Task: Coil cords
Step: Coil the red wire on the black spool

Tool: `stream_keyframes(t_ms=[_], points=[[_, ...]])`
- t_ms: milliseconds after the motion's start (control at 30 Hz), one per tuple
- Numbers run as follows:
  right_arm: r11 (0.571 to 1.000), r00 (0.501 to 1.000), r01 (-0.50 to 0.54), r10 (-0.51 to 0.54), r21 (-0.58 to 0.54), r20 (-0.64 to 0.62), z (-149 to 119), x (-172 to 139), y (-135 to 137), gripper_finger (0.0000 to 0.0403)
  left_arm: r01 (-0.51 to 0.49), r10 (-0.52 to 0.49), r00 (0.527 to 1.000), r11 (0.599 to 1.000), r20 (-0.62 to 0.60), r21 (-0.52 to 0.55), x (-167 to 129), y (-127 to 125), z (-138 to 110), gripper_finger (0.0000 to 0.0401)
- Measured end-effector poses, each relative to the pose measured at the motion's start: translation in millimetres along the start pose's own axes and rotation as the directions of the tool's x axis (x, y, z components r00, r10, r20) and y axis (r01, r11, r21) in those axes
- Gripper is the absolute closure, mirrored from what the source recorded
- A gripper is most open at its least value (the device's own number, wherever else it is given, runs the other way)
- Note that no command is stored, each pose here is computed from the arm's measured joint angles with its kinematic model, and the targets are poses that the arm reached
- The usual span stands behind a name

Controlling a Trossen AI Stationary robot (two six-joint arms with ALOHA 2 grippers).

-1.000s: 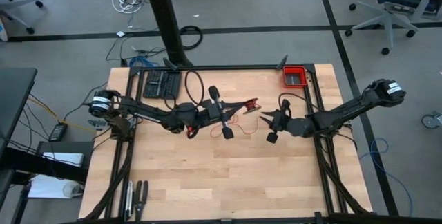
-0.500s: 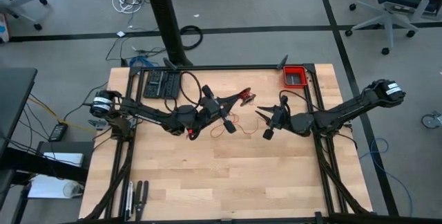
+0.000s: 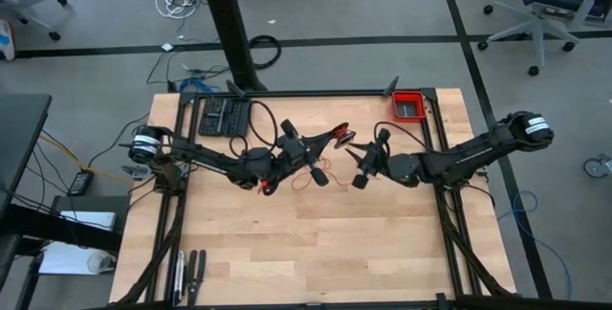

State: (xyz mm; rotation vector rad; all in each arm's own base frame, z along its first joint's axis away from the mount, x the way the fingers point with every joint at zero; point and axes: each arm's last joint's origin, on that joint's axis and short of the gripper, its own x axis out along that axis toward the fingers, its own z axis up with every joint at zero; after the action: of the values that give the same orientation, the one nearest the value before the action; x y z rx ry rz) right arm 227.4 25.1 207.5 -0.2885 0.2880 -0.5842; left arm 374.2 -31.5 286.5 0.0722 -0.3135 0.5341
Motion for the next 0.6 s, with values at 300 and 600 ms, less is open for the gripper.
stream_keyframes(t_ms=[300,600], points=[[1.000,0.999,-0.029,0.029,0.005,0.027,2.8,1.1,-0.6,0.0387,0.002,-0.002,1.000,1.000,0.009,-0.012,-0.5,-0.6,1.2,0.0401],[0.999,0.998,-0.044,0.043,0.022,0.038,3.6,3.6,-2.9,0.0400,-0.017,0.017,1.000,1.000,0.000,0.026,-0.4,0.0,0.5,0.0401]])
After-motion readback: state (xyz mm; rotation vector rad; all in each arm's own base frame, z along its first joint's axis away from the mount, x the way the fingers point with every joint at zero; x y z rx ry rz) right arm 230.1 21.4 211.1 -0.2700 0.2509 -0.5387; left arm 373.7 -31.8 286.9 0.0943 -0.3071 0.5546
